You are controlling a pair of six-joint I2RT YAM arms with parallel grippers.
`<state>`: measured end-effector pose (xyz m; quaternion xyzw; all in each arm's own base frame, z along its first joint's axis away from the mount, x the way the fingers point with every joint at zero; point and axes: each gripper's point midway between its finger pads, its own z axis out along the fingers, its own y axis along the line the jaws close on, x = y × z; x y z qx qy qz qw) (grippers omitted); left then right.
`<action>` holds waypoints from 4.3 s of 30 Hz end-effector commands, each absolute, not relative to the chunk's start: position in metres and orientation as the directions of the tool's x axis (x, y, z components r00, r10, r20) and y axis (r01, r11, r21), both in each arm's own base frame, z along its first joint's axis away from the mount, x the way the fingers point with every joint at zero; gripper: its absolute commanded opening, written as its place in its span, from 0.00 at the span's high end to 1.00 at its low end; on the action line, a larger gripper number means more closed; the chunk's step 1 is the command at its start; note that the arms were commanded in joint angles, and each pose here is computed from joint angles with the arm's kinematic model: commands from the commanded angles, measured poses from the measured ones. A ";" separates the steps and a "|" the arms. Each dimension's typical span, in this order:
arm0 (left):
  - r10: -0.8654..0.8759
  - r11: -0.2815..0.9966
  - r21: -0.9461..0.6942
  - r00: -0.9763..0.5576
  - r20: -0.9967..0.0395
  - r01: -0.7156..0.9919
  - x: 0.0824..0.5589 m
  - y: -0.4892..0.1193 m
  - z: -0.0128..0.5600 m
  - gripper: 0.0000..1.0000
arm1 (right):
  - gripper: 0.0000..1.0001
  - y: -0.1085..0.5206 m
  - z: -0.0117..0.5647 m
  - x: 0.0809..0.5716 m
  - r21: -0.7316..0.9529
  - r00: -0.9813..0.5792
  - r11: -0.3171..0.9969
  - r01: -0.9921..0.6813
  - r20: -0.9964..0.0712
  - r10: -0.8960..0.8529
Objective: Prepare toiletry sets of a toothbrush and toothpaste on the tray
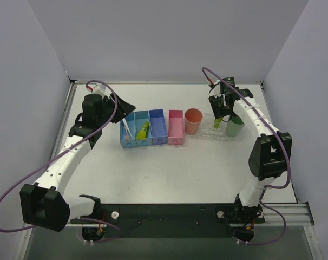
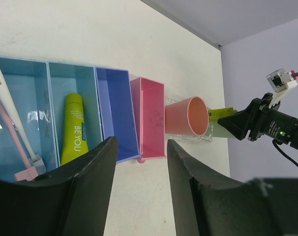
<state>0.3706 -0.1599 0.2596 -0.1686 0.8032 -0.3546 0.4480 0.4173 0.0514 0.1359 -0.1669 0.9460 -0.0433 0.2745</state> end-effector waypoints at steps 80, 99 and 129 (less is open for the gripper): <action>0.134 0.952 -0.204 -0.909 -0.395 0.229 0.384 -0.201 0.085 0.44 | 0.43 0.054 0.219 0.379 -0.031 -0.650 0.980 -0.194 -0.745 -0.152; 0.128 0.950 -0.212 -0.906 -0.402 0.229 0.384 -0.203 0.091 0.62 | 0.44 0.053 0.221 0.374 -0.039 -0.642 0.980 -0.196 -0.750 -0.158; -0.019 0.841 -0.352 -0.626 -0.779 0.412 0.360 -0.229 0.253 0.70 | 0.43 0.156 0.298 0.363 0.415 -0.648 0.833 -0.367 -0.756 0.090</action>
